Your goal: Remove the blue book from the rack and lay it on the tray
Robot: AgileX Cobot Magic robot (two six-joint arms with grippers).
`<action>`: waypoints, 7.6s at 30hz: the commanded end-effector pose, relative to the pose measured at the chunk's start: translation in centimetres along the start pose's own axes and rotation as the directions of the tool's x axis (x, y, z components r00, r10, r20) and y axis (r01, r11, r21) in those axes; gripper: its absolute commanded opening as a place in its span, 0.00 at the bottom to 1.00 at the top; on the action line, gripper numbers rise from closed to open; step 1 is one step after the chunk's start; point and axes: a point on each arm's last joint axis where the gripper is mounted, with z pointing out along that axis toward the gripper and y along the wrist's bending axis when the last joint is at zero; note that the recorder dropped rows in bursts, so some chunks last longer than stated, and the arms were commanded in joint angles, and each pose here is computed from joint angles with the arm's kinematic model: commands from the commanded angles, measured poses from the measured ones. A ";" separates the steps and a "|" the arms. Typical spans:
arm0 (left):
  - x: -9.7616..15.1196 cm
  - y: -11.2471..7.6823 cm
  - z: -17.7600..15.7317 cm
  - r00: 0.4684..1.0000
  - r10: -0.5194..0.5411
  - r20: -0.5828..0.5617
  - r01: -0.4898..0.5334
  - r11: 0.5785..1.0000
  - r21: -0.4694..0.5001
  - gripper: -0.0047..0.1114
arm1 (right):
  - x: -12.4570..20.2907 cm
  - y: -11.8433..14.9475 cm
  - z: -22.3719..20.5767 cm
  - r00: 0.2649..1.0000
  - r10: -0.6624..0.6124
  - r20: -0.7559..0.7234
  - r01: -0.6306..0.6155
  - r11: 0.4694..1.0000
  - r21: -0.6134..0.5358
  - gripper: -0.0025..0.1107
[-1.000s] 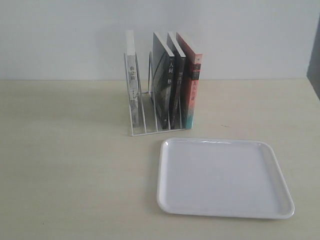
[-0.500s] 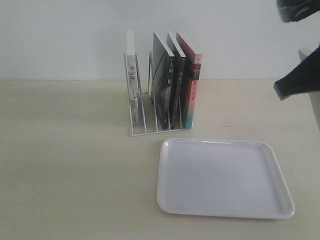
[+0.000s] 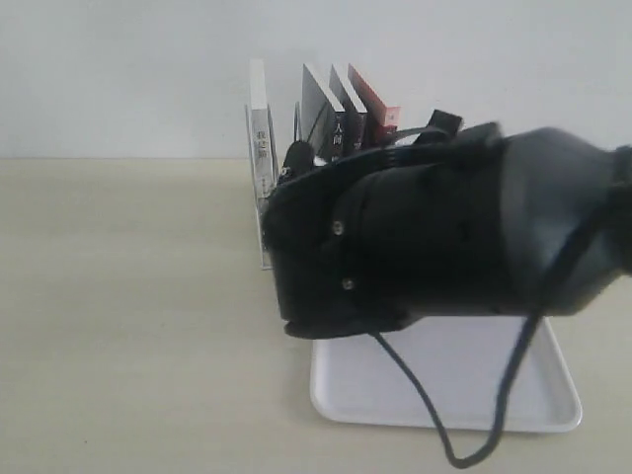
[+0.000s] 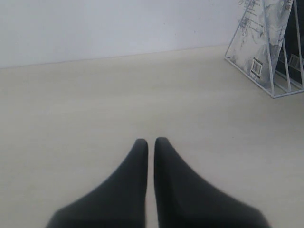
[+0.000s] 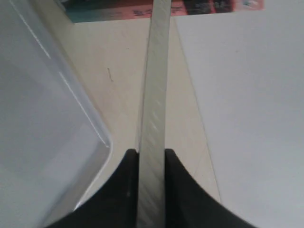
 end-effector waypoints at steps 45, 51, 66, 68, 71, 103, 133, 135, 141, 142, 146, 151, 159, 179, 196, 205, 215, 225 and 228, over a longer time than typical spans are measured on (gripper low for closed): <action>-0.3 0.0 -0.1 1.000 0.001 0.022 -0.001 1.000 -0.003 0.08 | -3.0 4.5 -5.7 0.999 0.053 0.008 -0.049 0.963 -0.265 0.39; -0.3 0.0 -0.1 1.000 0.001 0.022 -0.001 1.000 -0.003 0.08 | -3.5 2.6 -9.4 0.986 0.122 0.117 -0.082 0.951 -0.297 0.37; -0.3 0.0 -0.1 1.000 0.001 0.022 -0.001 1.000 -0.003 0.08 | 1.1 -7.0 -11.3 0.908 0.364 0.206 -0.303 0.913 -0.274 0.02; -0.3 0.0 -0.1 1.000 0.001 0.022 -0.001 1.000 -0.003 0.08 | 3.4 -8.3 -9.3 0.902 0.405 0.148 -0.366 0.901 -0.234 0.02; -0.3 0.0 -0.1 1.000 0.001 0.022 -0.001 1.000 -0.003 0.08 | 7.1 -9.8 -5.8 0.888 0.445 0.117 -0.421 0.888 -0.187 0.02; -0.3 0.0 -0.1 1.000 0.001 0.022 -0.001 1.000 -0.003 0.08 | 22.8 -18.4 3.0 0.391 0.903 0.177 -0.911 0.407 -0.063 0.02; -0.3 0.0 -0.1 1.000 0.001 0.022 -0.001 1.000 -0.003 0.08 | 31.0 -1.8 -6.2 0.175 0.841 0.513 -0.935 0.305 -0.180 0.02; -0.3 0.0 -0.1 1.000 0.001 0.022 -0.001 1.000 -0.003 0.08 | 30.6 -1.1 -5.8 0.157 0.860 0.485 -0.926 0.300 -0.232 0.02; -0.3 0.0 -0.1 1.000 0.001 0.022 -0.001 1.000 -0.003 0.08 | 29.8 0.4 -4.8 0.142 0.859 0.492 -0.888 0.330 -0.320 0.02; -0.3 0.0 -0.1 1.000 0.001 0.022 -0.001 1.000 -0.003 0.08 | 29.9 0.7 -4.6 0.137 0.860 0.491 -0.889 0.325 -0.322 0.02; -0.3 0.0 -0.1 1.000 0.001 0.022 -0.001 1.000 -0.003 0.08 | 30.1 1.9 -3.7 0.131 0.860 0.493 -0.892 0.319 -0.320 0.02; -0.3 0.0 -0.1 1.000 0.001 0.022 -0.001 1.000 -0.003 0.08 | 30.2 2.4 -3.8 0.107 0.883 0.458 -0.894 0.287 -0.345 0.02; -0.3 0.0 -0.1 1.000 0.001 0.022 -0.001 1.000 -0.003 0.08 | 30.3 3.6 -3.4 0.101 0.945 0.311 -0.900 0.220 -0.376 0.02; -0.3 0.0 -0.1 1.000 0.001 0.022 -0.001 1.000 -0.003 0.08 | 30.4 4.0 -3.2 0.180 0.939 0.292 -0.892 0.281 -0.355 0.02; -0.3 0.0 -0.1 1.000 0.001 0.022 -0.001 1.000 -0.003 0.08 | 30.4 4.0 -3.2 0.216 0.927 0.306 -0.883 0.319 -0.344 0.02; -0.3 0.0 -0.1 1.000 0.001 0.022 -0.001 1.000 -0.003 0.08 | 30.2 4.1 -3.3 0.242 0.917 0.316 -0.855 0.355 -0.377 0.02; -0.3 0.0 -0.1 1.000 0.001 0.022 -0.001 1.000 -0.003 0.08 | 30.2 4.1 -3.3 0.237 0.920 0.313 -0.857 0.350 -0.379 0.02; -0.3 0.0 -0.1 1.000 0.001 0.022 -0.001 1.000 -0.003 0.08 | 30.2 4.1 -3.3 0.237 0.920 0.313 -0.857 0.350 -0.379 0.02; -0.3 0.0 -0.1 1.000 0.001 0.022 -0.001 1.000 -0.003 0.08 | 30.2 4.1 -3.3 0.238 0.920 0.311 -0.857 0.350 -0.379 0.02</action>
